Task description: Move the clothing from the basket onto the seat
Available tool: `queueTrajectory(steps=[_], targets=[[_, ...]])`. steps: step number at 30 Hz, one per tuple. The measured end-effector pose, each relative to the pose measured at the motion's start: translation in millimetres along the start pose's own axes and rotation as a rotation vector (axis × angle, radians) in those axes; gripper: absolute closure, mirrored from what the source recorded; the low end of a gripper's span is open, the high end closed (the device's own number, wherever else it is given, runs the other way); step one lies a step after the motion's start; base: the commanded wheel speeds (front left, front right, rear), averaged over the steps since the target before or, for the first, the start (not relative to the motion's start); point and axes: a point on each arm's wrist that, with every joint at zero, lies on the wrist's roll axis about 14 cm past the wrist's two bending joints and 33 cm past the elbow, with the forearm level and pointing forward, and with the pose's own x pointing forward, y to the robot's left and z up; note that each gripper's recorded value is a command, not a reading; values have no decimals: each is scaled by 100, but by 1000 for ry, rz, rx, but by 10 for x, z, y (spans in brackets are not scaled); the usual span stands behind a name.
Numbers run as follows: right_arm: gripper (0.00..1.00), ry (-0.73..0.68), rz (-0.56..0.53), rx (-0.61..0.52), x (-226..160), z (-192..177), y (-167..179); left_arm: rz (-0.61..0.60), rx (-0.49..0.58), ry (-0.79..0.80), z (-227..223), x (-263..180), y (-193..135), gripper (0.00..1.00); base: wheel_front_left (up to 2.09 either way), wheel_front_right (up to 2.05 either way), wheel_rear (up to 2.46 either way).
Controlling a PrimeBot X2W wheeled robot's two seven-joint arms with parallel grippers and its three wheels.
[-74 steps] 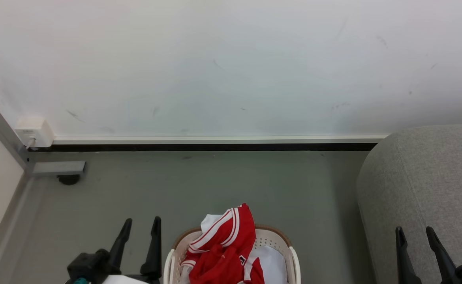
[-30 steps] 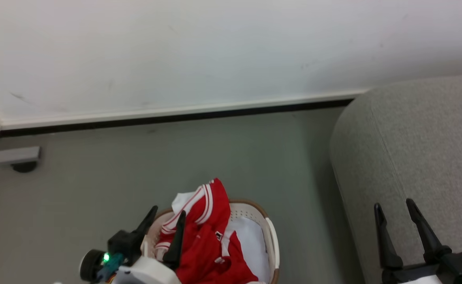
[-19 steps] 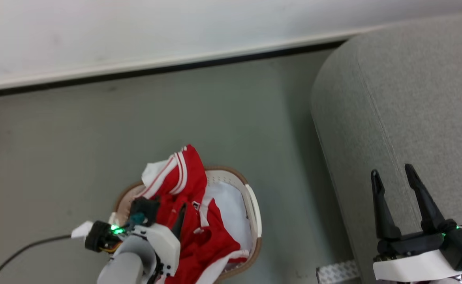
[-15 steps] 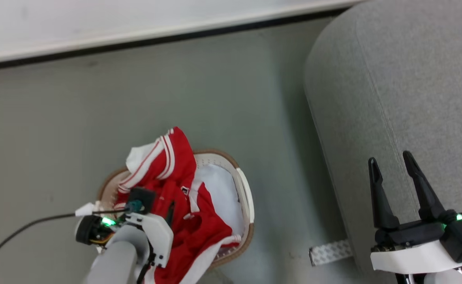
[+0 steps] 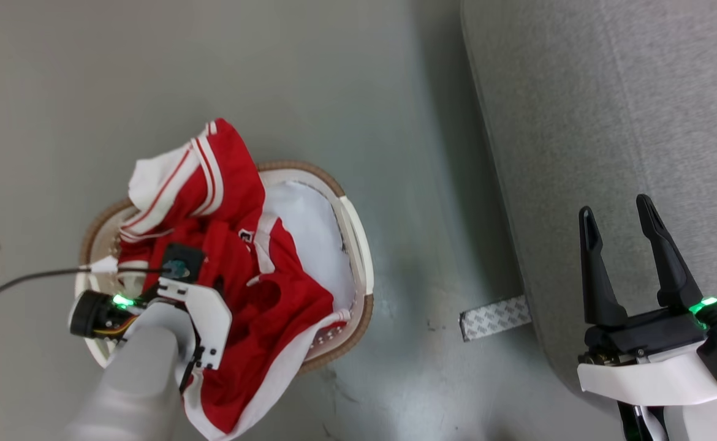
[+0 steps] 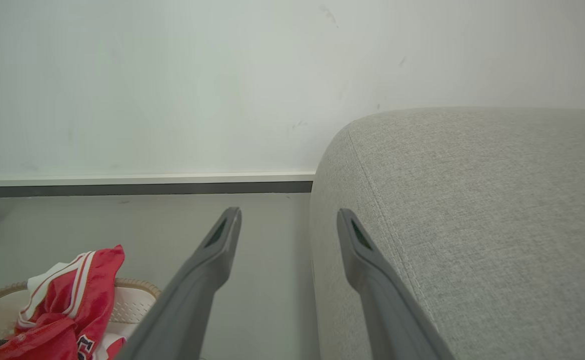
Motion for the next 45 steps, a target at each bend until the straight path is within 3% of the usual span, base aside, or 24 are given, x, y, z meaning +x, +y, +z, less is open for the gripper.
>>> queueTrajectory(steps=[2,3,4,9,18,31,45], targets=[[0,18,2,-1,35,-81,0,-13,-2,30,-81,77,-27,0,0,0,0],[0,24,4,-2,54,-112,2,-19,-4,48,-136,99,-41,60,0,0,0],[0,30,5,-1,69,-141,5,-26,-8,59,-185,113,-56,100,0,0,0],[0,37,18,10,80,-170,54,-31,-55,15,-113,43,-92,100,0,0,0],[0,-49,52,36,-86,220,207,0,-170,-157,282,-501,-58,100,0,0,0],[0,-128,122,72,-683,578,497,108,-148,-429,854,-1666,192,100,0,0,0],[0,-225,261,69,-1024,883,931,154,-126,-901,1936,-3085,234,100,0,0,0]])
